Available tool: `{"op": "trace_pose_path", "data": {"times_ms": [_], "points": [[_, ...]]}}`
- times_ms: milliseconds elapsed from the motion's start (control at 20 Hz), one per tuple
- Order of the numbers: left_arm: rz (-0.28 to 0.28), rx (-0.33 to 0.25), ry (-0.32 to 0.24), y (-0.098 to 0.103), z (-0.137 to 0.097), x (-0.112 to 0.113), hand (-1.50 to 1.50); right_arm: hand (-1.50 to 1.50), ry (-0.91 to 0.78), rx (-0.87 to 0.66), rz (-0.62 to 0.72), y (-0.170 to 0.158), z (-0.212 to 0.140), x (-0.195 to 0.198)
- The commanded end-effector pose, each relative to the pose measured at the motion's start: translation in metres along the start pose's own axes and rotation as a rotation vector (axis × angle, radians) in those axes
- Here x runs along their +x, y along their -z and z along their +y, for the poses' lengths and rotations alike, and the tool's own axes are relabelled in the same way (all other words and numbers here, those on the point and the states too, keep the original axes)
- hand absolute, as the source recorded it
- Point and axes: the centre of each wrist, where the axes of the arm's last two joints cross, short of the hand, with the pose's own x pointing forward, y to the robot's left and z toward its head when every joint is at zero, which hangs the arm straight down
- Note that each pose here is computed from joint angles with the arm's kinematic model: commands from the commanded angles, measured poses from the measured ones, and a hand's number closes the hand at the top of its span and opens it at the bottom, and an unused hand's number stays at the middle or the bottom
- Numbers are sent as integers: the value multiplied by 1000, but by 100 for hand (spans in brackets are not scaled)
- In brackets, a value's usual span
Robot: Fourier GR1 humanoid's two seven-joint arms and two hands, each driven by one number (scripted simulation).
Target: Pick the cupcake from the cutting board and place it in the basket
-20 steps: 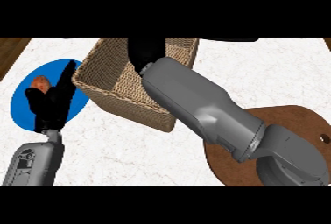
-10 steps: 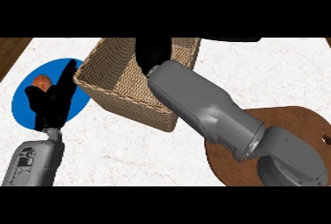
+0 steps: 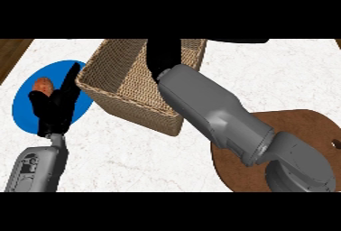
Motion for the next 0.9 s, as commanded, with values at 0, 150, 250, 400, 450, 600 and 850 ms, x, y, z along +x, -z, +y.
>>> {"op": "trace_pose_path", "data": {"times_ms": [0,150,250,400,450,600,850], "points": [[-9,-9,3,-2,1,4,0,150,13,37,14,-3,12,-3],[-3,-6,0,-2,0,9,0,150,45,55,19,3,12,-10],[12,4,5,-4,3,-7,0,150,64,113,39,-1,19,-9],[-14,-24,0,-1,0,3,0,150,27,145,109,5,9,-11],[4,-17,-6,1,-7,11,0,150,16,142,135,0,15,-8],[-2,8,8,6,-5,6,0,150,47,164,166,-11,27,-4],[2,-8,1,-4,-7,-3,0,-150,236,6,143,-4,6,0]]}}
